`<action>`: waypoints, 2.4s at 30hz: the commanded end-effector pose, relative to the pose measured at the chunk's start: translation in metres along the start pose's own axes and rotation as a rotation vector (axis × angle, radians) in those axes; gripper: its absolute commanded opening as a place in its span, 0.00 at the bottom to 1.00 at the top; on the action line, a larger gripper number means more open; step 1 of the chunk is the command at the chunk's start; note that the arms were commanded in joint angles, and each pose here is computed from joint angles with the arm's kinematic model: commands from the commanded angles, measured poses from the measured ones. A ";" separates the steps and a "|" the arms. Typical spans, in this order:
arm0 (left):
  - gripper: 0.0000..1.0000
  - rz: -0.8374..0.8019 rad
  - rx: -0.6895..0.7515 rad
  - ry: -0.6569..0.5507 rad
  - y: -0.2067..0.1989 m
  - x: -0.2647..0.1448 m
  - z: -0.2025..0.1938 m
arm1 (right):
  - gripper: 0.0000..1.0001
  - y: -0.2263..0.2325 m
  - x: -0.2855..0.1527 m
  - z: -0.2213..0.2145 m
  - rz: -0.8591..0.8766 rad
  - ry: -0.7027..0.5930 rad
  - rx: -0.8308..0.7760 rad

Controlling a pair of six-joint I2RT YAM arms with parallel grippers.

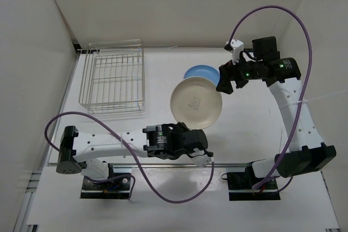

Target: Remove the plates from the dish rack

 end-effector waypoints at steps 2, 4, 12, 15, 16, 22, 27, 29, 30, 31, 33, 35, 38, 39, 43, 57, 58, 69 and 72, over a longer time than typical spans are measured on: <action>0.11 0.076 -0.041 -0.025 0.031 -0.009 0.011 | 0.85 0.009 -0.005 0.019 0.032 -0.066 -0.040; 0.11 0.066 -0.049 -0.043 0.033 -0.006 0.018 | 0.85 0.008 0.000 0.012 0.038 -0.046 -0.027; 0.11 0.096 -0.074 -0.066 0.052 -0.013 0.028 | 0.61 0.001 0.016 -0.002 0.003 -0.028 -0.039; 0.11 0.096 -0.083 -0.066 0.051 -0.013 0.028 | 0.20 -0.002 0.018 -0.003 -0.007 -0.017 -0.025; 0.11 0.106 -0.091 -0.072 0.053 -0.013 0.030 | 0.14 -0.002 0.018 -0.003 -0.007 -0.017 -0.016; 0.11 0.137 -0.123 -0.056 0.061 -0.011 0.024 | 0.00 -0.004 0.018 -0.004 -0.020 -0.013 -0.015; 0.43 0.176 -0.188 -0.017 0.074 -0.004 0.005 | 0.00 -0.007 0.018 -0.002 -0.042 -0.019 -0.003; 0.80 0.174 -0.215 0.003 0.076 0.000 -0.005 | 0.00 -0.009 0.018 0.000 -0.055 -0.026 -0.007; 0.86 0.181 -0.227 0.007 0.078 0.001 -0.008 | 0.00 -0.014 0.018 0.002 -0.086 -0.033 0.000; 0.88 0.187 -0.248 0.009 0.079 -0.001 -0.012 | 0.00 -0.018 0.020 0.000 -0.099 -0.022 0.004; 1.00 0.222 -0.318 0.018 0.092 -0.008 -0.029 | 0.00 -0.028 0.026 0.008 -0.143 -0.030 0.028; 1.00 0.267 -0.413 0.036 0.107 -0.017 -0.052 | 0.00 -0.049 0.035 0.012 -0.218 -0.022 0.081; 1.00 0.389 -0.587 0.053 0.143 -0.049 -0.099 | 0.00 -0.076 0.059 0.019 -0.252 -0.051 0.165; 1.00 0.440 -0.692 0.103 0.150 -0.060 -0.137 | 0.00 -0.085 0.062 0.025 -0.264 -0.069 0.187; 1.00 0.611 -1.001 0.214 0.150 -0.116 -0.252 | 0.00 -0.132 0.102 0.032 -0.327 -0.098 0.308; 1.00 0.479 -1.594 0.139 -0.005 -0.105 -0.301 | 0.00 -0.224 0.173 0.043 -0.346 -0.102 0.426; 1.00 0.468 -1.621 0.096 -0.003 -0.104 -0.297 | 0.00 -0.224 0.173 0.043 -0.347 -0.100 0.417; 1.00 0.309 -1.883 -0.099 -0.014 -0.057 -0.296 | 0.00 -0.226 0.196 0.020 -0.309 -0.040 0.438; 1.00 0.340 -1.884 -0.134 -0.015 -0.061 -0.295 | 0.00 -0.225 0.199 0.015 -0.298 -0.025 0.446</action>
Point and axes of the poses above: each gripper's point midway between its finger pads, its own x axis out along the fingers, its own y axis along the line the jaws close on, z = x × y, the point moved 2 cm from there along -x, back along the fingers, and after that the axes turned 3 degrees about x, right-handed, at the moved point
